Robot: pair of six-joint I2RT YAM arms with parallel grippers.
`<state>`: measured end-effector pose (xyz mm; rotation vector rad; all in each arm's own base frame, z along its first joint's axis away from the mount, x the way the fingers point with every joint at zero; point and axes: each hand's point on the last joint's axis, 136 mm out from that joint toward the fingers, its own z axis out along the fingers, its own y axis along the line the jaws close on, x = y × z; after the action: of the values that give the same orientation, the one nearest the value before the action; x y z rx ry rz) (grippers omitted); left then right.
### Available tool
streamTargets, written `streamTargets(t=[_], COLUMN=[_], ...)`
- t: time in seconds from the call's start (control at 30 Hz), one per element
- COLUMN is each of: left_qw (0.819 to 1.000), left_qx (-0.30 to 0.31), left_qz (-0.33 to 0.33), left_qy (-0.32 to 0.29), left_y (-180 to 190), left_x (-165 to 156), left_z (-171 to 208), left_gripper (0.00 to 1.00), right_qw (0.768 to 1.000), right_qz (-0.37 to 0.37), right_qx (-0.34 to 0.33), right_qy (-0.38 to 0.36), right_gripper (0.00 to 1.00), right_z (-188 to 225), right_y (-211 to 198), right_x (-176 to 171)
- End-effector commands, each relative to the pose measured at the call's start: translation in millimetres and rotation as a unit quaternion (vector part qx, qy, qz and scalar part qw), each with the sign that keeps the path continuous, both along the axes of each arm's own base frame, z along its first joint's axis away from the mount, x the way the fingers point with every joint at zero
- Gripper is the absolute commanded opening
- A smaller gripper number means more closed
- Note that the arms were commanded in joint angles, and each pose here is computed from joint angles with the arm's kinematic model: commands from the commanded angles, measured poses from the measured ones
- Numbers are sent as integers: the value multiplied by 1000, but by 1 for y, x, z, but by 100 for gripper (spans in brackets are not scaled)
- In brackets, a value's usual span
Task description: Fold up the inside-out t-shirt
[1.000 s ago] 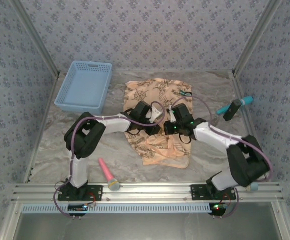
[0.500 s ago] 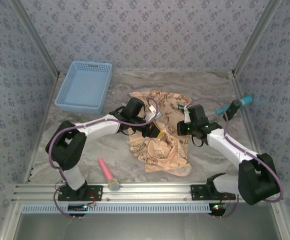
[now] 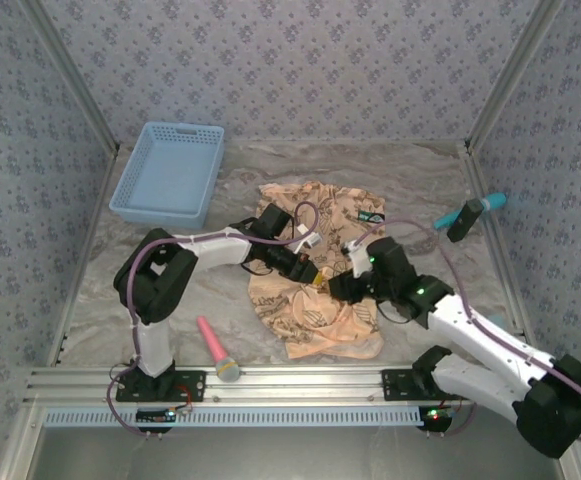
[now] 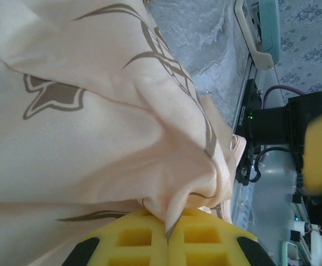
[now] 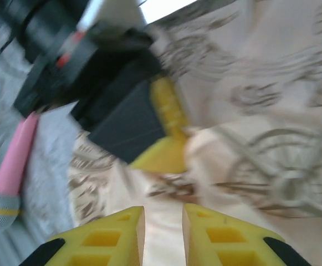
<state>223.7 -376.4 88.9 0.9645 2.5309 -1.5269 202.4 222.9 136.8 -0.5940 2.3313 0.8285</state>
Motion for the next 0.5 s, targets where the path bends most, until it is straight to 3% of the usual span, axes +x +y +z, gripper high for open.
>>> streamTargets(t=[0.0,0.1,0.27,0.47], left_qw=[999,999,998,998], left_qx=[-21,-22,-26,-35], left_qz=[-13,-17,-24,-41], left_qy=[30,39,42,45], left_y=[-6,-4,0,2], left_x=[-5,-9,-16,-22], left_z=[20,19,22,24], left_gripper=[0,0,0,0], right_qw=[999,993,977,971], right_qz=[-14,-99,-179,-196], right_qx=[-5,-51,-113,-135], right_qy=[35,38,26,15], right_gripper=[27,26,26,38], right_z=[-31,-55,-71,-77], right_y=[13,-2,-28,-36], right_x=[1,27,49,56])
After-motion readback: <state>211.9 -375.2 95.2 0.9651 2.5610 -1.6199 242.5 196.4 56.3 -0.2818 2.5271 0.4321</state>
